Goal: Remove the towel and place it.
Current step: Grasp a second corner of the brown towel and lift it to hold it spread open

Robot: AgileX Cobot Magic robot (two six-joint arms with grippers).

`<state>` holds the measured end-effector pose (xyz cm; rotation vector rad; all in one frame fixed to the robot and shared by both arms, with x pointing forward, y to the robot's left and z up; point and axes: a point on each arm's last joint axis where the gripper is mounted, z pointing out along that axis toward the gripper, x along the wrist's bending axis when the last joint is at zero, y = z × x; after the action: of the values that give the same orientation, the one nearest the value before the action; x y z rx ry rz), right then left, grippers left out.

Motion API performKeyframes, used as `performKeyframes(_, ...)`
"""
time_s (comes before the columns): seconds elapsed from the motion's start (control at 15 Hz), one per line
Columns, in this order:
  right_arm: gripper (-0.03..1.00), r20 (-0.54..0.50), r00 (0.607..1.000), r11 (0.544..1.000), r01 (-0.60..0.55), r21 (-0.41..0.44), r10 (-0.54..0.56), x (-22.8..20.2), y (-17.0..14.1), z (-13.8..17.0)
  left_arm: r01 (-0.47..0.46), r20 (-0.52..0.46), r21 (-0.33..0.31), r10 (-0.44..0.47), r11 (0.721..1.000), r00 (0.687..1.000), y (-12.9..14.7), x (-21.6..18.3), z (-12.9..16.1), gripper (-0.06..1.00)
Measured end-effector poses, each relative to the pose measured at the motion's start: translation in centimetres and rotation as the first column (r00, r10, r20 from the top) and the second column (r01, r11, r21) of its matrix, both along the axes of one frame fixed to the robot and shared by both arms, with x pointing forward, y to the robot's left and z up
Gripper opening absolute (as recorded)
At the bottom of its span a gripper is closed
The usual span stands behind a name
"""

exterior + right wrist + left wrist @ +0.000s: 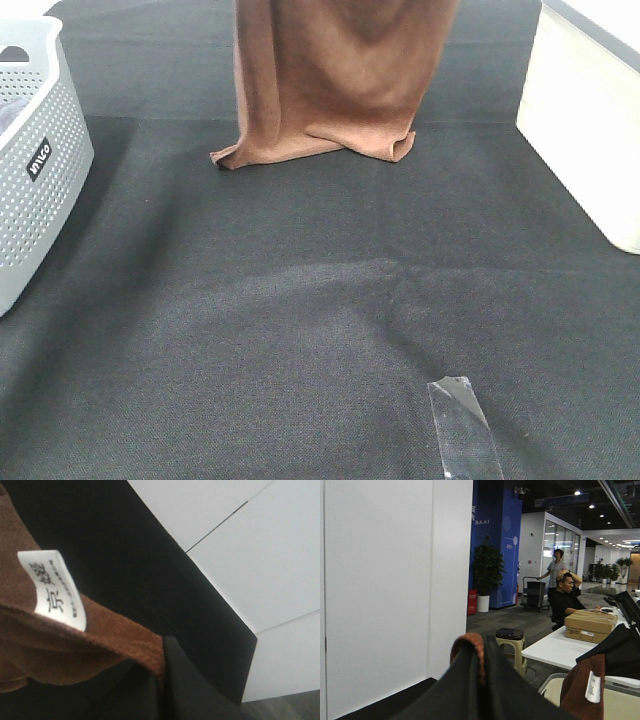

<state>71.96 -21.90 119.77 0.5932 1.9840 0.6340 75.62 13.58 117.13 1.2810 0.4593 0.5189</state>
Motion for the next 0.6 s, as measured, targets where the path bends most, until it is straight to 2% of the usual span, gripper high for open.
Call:
performKeyframes(0.13,0.0,-0.034,0.999,0.999,-0.024,0.031,0.025,-0.2,0.3,-0.2,-0.039,-0.061,-0.03,0.037,0.999,0.997,2.0,1.0,-0.6,0.0)
performKeyframes(0.2,0.0,-0.039,0.999,0.999,-0.029,0.04,0.03,-0.2,0.4,-0.2,-0.137,-0.104,-0.034,0.133,0.99,0.986,3.9,2.5,-2.0,0.0)
performKeyframes(0.33,0.0,-0.043,0.998,0.997,-0.041,0.066,0.044,-0.3,0.6,-0.2,-0.326,-0.136,-0.017,0.321,0.945,0.937,5.4,4.5,-4.2,0.0)
performKeyframes(0.4,0.0,-0.049,0.997,0.995,-0.054,0.078,0.058,-0.4,1.1,-0.2,-0.416,-0.138,0.021,0.415,0.909,0.899,5.1,5.0,-5.4,0.0)
performKeyframes(0.53,0.0,-0.053,0.997,0.995,-0.06,0.085,0.064,-0.4,1.2,-0.2,-0.529,-0.108,0.145,0.545,0.836,0.831,3.9,4.3,-6.6,0.0)
performKeyframes(0.6,0.0,-0.054,0.996,0.995,-0.06,0.085,0.065,-0.4,1.2,-0.3,-0.537,-0.121,0.192,0.563,0.821,0.818,3.7,3.5,-7.1,0.0)
